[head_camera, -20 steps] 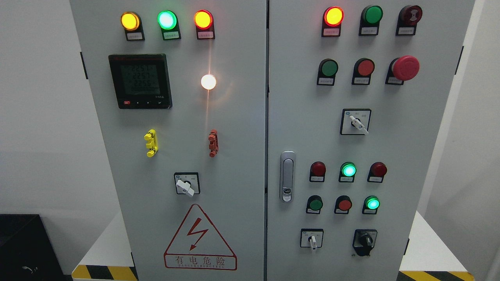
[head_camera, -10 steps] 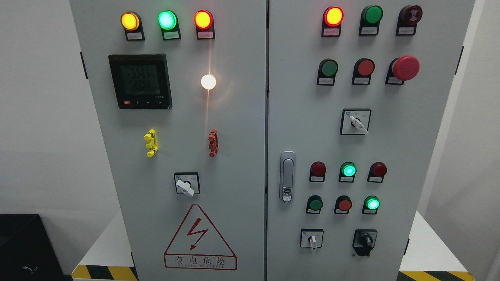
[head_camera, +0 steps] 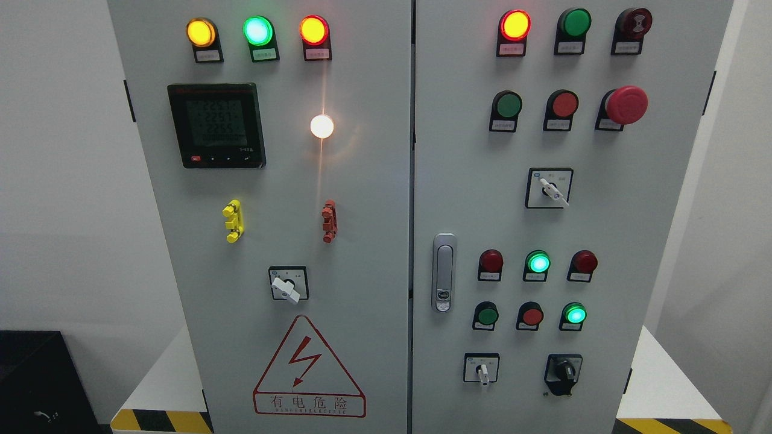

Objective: Flip black knob to close circuit

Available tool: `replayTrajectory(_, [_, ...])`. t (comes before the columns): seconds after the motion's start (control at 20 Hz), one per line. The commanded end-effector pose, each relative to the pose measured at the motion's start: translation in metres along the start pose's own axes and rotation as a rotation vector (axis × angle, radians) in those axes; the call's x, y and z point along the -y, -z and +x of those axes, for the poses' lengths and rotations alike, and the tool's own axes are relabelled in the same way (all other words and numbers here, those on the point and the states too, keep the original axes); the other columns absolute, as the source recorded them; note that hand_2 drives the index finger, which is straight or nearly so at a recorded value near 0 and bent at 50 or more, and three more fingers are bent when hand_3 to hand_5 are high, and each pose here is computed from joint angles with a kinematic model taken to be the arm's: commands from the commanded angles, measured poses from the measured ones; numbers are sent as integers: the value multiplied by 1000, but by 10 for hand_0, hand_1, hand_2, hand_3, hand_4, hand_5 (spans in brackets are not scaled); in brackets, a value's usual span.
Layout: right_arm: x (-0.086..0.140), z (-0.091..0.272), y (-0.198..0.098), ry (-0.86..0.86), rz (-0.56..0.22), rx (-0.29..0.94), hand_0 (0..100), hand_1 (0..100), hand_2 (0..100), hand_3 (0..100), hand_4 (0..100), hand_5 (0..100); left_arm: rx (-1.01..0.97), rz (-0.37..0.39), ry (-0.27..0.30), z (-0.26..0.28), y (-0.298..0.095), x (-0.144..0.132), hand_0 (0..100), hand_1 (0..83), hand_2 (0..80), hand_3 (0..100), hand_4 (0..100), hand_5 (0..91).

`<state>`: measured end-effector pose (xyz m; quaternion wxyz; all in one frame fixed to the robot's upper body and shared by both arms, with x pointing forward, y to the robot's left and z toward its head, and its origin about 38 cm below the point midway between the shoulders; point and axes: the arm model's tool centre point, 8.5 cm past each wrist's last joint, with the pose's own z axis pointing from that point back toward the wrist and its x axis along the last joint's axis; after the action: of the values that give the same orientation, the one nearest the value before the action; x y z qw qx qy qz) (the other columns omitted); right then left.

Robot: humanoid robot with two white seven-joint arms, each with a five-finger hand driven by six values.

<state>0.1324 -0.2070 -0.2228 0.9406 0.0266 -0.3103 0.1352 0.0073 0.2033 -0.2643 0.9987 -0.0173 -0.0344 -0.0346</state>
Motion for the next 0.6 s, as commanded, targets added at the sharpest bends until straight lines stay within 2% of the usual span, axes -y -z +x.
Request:
replayTrajectory(0.0, [47,76,-3,-114,-177,203,0,46,495,752,656,494,2,-3,-3,-6,0,2,120,556,0,0,0,0])
replayTrajectory(0.1, [54,87,-5,-197,-218,222,0,0,571,799,708,577,2,-3,-1,-6,0,2,120,556,0,0,0,0])
replayTrajectory(0.3, [68,121,-13,-331,-300,288,0,0,672,869,747,673,2,-3,-3,-6,0,2,120,556,0,0,0,0])
replayTrajectory(0.55, [76,162,-29,-498,-358,367,0,0,794,966,833,819,2,-3,-3,-6,0,2,120,556,0,0,0,0])
